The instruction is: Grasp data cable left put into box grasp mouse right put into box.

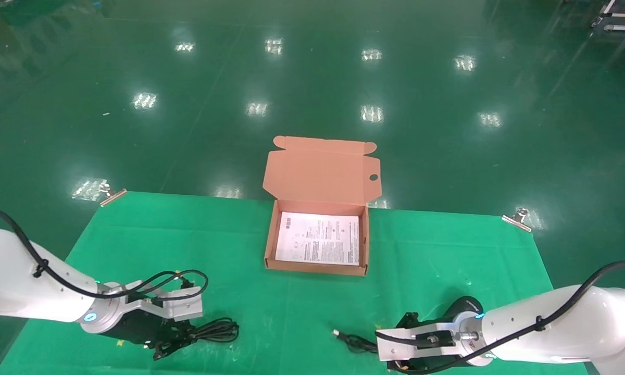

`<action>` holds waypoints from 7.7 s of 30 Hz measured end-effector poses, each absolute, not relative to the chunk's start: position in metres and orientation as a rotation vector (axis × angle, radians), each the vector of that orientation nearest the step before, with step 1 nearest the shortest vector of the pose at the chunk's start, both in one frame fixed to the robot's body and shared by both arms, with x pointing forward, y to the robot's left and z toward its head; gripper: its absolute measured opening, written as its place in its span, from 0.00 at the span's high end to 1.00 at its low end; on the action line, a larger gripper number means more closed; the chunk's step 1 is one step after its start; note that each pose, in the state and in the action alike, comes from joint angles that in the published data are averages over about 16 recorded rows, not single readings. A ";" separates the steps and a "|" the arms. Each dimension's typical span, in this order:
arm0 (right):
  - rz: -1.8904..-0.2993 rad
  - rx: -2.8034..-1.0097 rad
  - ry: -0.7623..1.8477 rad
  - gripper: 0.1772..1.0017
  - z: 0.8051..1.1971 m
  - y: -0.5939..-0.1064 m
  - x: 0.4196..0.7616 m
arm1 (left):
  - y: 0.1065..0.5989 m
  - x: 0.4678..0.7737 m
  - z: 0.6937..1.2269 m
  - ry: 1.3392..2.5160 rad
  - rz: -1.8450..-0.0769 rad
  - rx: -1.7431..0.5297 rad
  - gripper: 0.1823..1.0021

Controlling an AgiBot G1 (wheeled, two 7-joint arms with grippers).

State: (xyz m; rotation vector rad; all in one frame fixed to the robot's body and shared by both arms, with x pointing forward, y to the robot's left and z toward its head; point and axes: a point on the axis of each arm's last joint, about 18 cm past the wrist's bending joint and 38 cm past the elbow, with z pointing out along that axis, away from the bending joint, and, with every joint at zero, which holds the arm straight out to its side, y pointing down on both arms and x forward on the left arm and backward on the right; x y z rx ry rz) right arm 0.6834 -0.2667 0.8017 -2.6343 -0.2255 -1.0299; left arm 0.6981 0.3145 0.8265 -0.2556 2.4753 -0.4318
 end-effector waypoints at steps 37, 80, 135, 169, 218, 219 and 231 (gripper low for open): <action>-1.555 -1.771 -0.012 0.93 1.137 -0.233 0.675 | 0.271 0.711 1.073 1.859 -0.347 0.085 0.90; -1.367 -1.850 -0.014 0.93 1.063 -0.142 0.730 | 0.296 0.704 1.093 1.823 -0.291 -0.019 0.90; -1.140 -1.932 0.342 0.78 0.956 -0.167 0.758 | 0.291 0.700 1.088 1.820 -0.292 -0.022 0.91; -1.422 -1.808 0.438 0.05 1.031 -0.321 0.726 | 0.163 0.763 0.971 1.905 -0.517 0.242 0.91; -1.667 -1.756 0.309 0.00 1.094 -0.354 0.694 | 0.179 0.752 1.037 1.739 -0.655 0.203 0.35; -1.659 -1.759 0.305 0.00 1.093 -0.353 0.693 | 0.180 0.751 1.036 1.740 -0.671 0.198 0.32; -1.425 -1.764 0.269 0.00 1.061 -0.341 0.672 | 0.201 0.722 1.015 1.783 -0.961 0.118 0.09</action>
